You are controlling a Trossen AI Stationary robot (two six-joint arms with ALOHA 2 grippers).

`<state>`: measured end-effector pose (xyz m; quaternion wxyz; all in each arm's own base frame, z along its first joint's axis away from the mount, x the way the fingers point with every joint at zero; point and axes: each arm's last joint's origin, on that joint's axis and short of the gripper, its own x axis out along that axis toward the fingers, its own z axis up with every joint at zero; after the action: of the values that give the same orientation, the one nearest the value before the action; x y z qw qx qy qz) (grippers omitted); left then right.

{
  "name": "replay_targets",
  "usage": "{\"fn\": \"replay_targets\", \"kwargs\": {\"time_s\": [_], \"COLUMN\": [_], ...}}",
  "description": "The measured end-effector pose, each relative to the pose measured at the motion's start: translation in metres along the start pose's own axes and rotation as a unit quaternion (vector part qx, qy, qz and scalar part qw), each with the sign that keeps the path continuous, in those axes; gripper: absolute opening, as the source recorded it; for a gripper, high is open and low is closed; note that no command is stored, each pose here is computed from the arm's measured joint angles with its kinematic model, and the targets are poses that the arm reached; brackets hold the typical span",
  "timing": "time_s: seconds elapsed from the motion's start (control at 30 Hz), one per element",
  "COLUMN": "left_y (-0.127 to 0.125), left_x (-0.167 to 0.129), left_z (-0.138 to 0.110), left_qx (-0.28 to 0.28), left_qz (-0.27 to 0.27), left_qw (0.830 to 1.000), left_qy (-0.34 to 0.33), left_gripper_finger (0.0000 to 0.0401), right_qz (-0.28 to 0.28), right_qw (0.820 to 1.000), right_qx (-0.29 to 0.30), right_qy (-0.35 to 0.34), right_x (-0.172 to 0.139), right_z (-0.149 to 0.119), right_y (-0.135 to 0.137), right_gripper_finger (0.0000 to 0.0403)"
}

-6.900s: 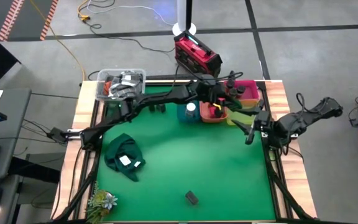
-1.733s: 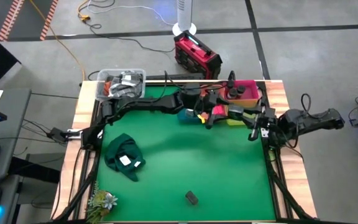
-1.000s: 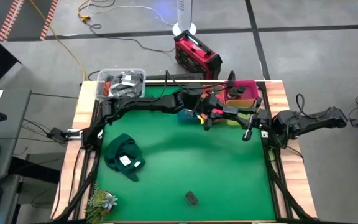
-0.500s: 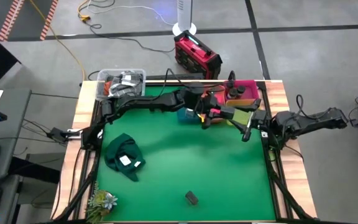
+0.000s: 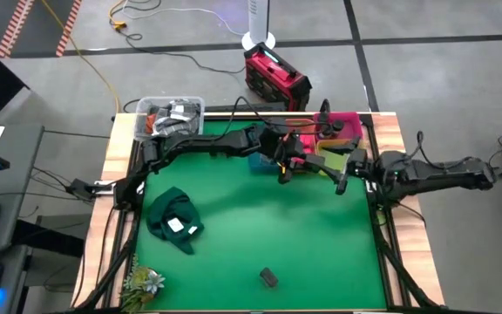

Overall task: Sort spices by type
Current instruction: Put the black seasoning can into the yellow bin

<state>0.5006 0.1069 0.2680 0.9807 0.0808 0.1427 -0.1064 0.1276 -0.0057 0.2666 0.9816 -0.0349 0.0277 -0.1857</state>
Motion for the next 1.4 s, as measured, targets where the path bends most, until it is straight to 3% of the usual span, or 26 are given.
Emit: {"fn": "replay_targets", "kwargs": {"time_s": [0.17, 0.63, 0.83, 1.13, 1.4], "left_y": [0.0, -0.001, -0.001, -0.001, 0.0], "left_x": [0.0, 0.0, 0.0, 0.0, 0.0], "left_z": [0.0, 0.0, 0.0, 0.0, 0.0], "left_qx": [-0.001, -0.001, -0.002, -0.003, -0.018], "left_qz": [0.0, -0.001, -0.001, -0.002, 0.012], "left_qw": [1.0, 1.0, 1.0, 1.0, 1.0], "left_qy": [0.002, 0.002, 0.002, 0.003, 0.007], "left_gripper_finger": [0.011, 0.011, 0.011, 0.011, 0.0112], "right_qz": [0.001, 0.003, -0.003, 0.001, 0.002], "right_qw": [0.999, 0.999, 0.999, 0.998, 0.997], "right_qx": [-0.011, -0.025, -0.027, -0.03, -0.033], "right_qy": [0.032, 0.041, 0.046, 0.053, 0.063], "right_x": [0.015, 0.037, 0.038, 0.038, 0.038], "right_z": [-0.002, -0.005, -0.006, -0.008, -0.01], "right_y": [0.001, 0.004, 0.003, 0.003, 0.003], "right_gripper_finger": [0.0311, 0.0307, 0.0263, 0.016, 0.0171]}}
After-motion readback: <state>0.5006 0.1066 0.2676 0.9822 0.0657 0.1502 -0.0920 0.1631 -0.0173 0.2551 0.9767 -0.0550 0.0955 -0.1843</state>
